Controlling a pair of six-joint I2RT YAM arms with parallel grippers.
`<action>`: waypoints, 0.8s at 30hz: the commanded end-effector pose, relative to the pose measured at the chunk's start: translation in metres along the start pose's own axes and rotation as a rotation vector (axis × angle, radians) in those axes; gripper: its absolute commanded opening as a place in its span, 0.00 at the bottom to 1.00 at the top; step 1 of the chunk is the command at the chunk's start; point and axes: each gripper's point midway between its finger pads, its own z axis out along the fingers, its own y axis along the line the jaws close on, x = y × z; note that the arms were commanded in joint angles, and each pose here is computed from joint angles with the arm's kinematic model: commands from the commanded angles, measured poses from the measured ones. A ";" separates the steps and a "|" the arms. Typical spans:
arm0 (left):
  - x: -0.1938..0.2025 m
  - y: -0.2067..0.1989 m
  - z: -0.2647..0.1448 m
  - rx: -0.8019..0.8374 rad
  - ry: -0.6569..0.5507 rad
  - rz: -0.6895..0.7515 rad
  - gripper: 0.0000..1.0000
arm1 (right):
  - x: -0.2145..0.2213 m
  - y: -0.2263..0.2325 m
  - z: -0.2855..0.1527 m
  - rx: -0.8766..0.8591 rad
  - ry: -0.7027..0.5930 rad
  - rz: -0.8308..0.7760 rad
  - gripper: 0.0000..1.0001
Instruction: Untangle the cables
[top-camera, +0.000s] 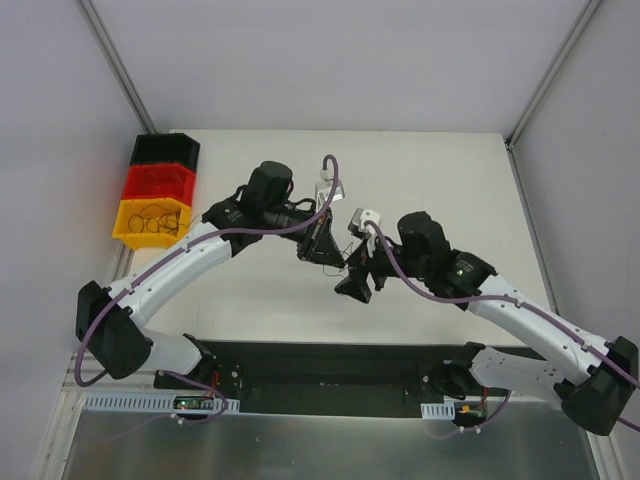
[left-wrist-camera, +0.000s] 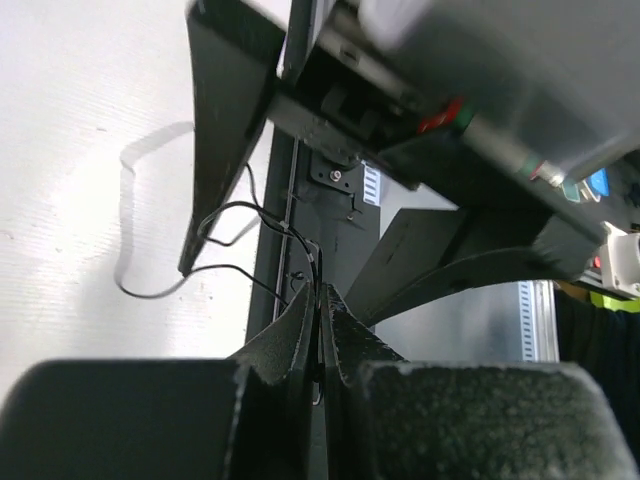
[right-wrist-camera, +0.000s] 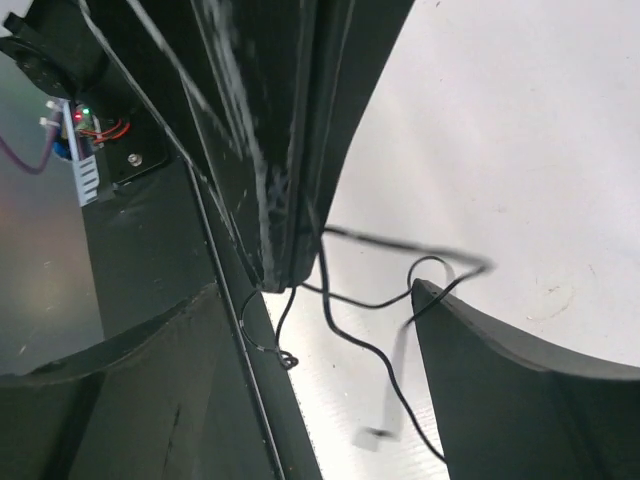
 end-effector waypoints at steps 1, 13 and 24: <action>-0.014 -0.012 -0.006 -0.006 -0.065 0.080 0.00 | -0.038 -0.002 -0.002 0.116 -0.200 -0.050 0.78; -0.016 -0.008 -0.005 -0.020 -0.077 0.076 0.00 | -0.043 0.000 0.011 0.250 -0.265 -0.033 0.20; -0.029 -0.026 -0.028 -0.088 -0.190 0.207 0.46 | -0.034 0.029 0.010 0.049 -0.433 0.258 0.00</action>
